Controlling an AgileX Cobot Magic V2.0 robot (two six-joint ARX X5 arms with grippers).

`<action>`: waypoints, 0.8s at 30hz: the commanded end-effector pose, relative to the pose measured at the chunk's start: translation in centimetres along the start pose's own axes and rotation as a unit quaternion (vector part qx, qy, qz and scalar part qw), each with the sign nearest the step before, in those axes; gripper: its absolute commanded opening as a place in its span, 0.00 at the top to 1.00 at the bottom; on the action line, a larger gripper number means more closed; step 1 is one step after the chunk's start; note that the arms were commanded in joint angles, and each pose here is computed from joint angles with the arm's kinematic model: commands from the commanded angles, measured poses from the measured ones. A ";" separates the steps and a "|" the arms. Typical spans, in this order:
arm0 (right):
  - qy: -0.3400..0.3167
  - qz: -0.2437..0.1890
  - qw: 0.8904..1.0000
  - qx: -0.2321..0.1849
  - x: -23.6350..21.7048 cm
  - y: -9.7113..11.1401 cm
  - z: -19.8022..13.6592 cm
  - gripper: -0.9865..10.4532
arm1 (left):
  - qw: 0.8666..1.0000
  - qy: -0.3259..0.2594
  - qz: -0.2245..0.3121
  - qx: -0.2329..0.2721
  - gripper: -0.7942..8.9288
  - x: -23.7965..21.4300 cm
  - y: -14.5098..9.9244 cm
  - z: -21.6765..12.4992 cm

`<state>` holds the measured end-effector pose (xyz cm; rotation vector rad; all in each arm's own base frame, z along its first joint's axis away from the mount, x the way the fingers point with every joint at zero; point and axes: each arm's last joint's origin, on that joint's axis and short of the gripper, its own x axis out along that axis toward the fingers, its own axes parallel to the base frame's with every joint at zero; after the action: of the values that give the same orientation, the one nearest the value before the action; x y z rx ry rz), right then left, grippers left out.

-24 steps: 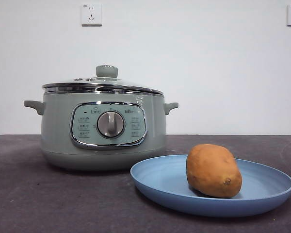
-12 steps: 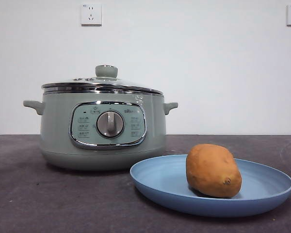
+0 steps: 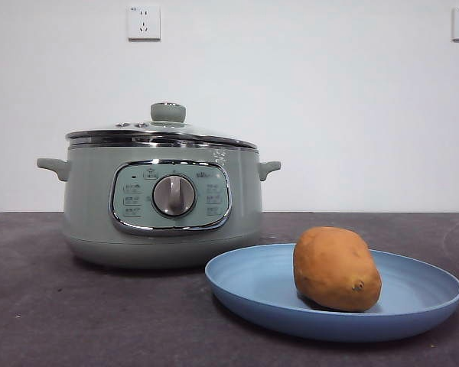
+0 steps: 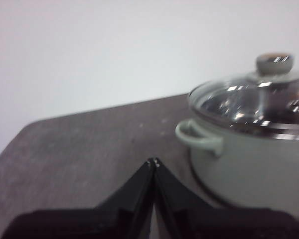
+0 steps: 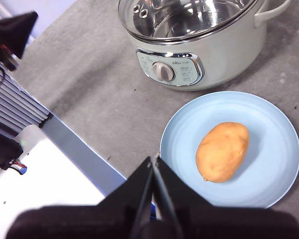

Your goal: Take the potato out from the steamer,put the potato on the plate,close the lid

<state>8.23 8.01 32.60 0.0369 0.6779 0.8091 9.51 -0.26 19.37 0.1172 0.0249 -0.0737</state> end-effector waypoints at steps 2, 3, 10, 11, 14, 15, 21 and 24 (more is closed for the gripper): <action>-0.002 -0.001 1.000 0.002 0.0 0.0 0.1 0.91 | 1.000 0.008 0.013 -0.021 0.92 0.1 -0.1 -1.8; -0.002 -0.001 1.000 0.002 0.0 0.0 0.1 0.91 | 1.000 0.011 0.016 -0.023 0.92 0.2 -0.1 -2.3; -0.002 -0.001 1.000 0.002 0.0 0.0 0.1 0.91 | 0.998 0.047 0.017 -0.039 0.92 0.3 -0.3 -4.1; -0.002 -0.001 1.000 0.002 0.0 0.0 0.1 0.91 | 0.998 0.052 0.017 -0.039 0.92 0.3 -0.3 -4.2; -0.002 -0.001 1.000 0.002 0.0 0.0 0.1 0.91 | 0.997 0.071 0.015 -0.040 0.92 0.2 -0.4 -4.6; -0.002 -0.001 1.000 0.002 0.0 0.0 0.1 0.91 | 0.996 0.080 0.014 -0.040 0.92 0.2 -0.4 -4.7; -0.002 -0.001 1.000 0.002 0.0 0.0 0.0 0.91 | 0.996 0.078 0.013 -0.040 0.92 0.2 -0.4 -4.7; -0.002 -0.001 1.000 0.002 0.0 0.0 0.0 0.91 | 0.996 0.078 0.014 -0.040 0.92 0.2 -0.4 -4.7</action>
<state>8.23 8.01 32.61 0.0369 0.6779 0.8091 9.54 -0.16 15.17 0.0494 0.1686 -0.0413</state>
